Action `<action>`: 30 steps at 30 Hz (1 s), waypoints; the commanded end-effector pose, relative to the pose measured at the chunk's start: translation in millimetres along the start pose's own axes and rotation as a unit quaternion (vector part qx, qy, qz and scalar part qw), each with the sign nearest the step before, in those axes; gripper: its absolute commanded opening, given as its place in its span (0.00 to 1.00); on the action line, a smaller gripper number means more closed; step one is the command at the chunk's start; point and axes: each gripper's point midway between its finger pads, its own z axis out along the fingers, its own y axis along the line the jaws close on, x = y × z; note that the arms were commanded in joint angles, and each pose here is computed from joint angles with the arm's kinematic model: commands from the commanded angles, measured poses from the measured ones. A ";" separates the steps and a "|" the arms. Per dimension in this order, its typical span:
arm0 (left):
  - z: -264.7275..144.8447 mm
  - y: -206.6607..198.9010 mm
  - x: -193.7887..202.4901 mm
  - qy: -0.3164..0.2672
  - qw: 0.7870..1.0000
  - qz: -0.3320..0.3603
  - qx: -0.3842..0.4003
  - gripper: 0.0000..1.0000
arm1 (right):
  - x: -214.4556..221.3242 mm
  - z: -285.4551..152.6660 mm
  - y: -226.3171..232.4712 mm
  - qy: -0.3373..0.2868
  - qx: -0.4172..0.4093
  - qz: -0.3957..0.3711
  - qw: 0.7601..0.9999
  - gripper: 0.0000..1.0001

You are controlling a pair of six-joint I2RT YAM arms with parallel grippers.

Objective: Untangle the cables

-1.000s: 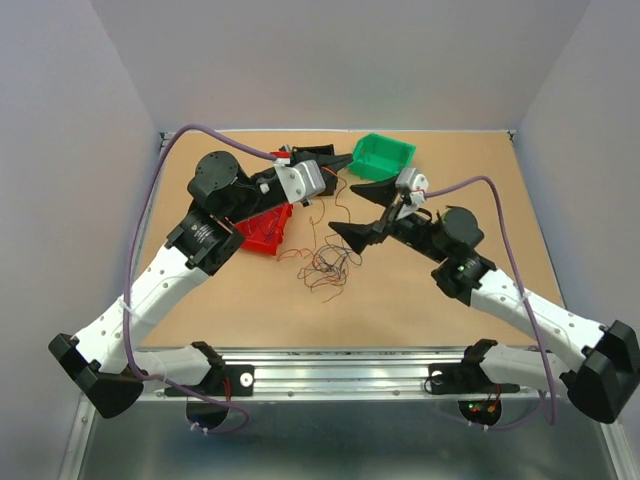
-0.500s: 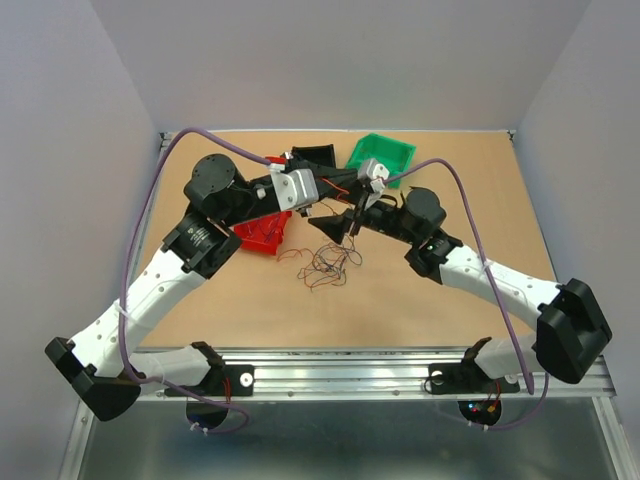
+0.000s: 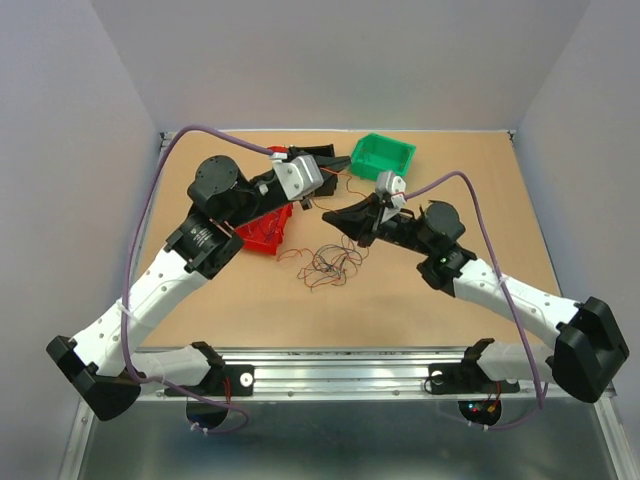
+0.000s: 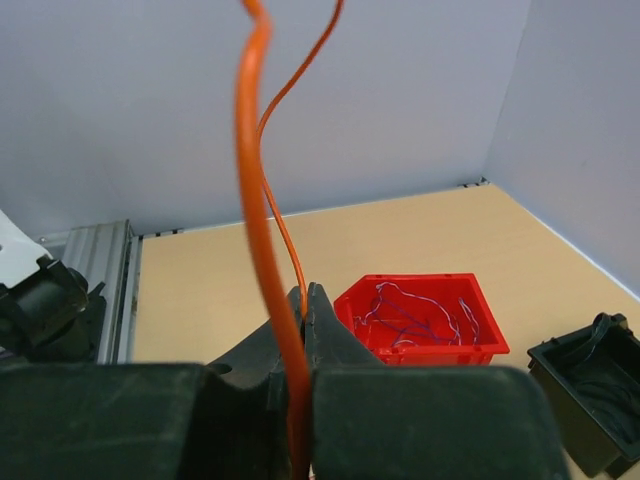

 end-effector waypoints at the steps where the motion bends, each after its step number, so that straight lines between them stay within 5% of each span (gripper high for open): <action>1: 1.8 21.1 -1.3 -0.006 0.999 0.006 -0.050 0.00 | -19.2 -11.9 9.4 -0.035 -0.006 -0.020 0.999 0.01; 10: -9.1 77.1 9.8 -0.017 0.990 -0.079 -0.116 0.00 | -6.0 -32.2 7.3 -0.030 0.029 -0.020 0.999 0.06; 16: -19.0 104.6 33.5 -0.002 0.980 -0.139 -0.141 0.00 | -0.6 -36.9 6.4 -0.028 0.038 -0.022 0.999 0.01; 30: -32.4 144.3 140.2 0.069 0.941 -0.281 -0.175 0.00 | -6.0 -60.4 -7.4 -0.046 0.109 -0.026 0.993 0.01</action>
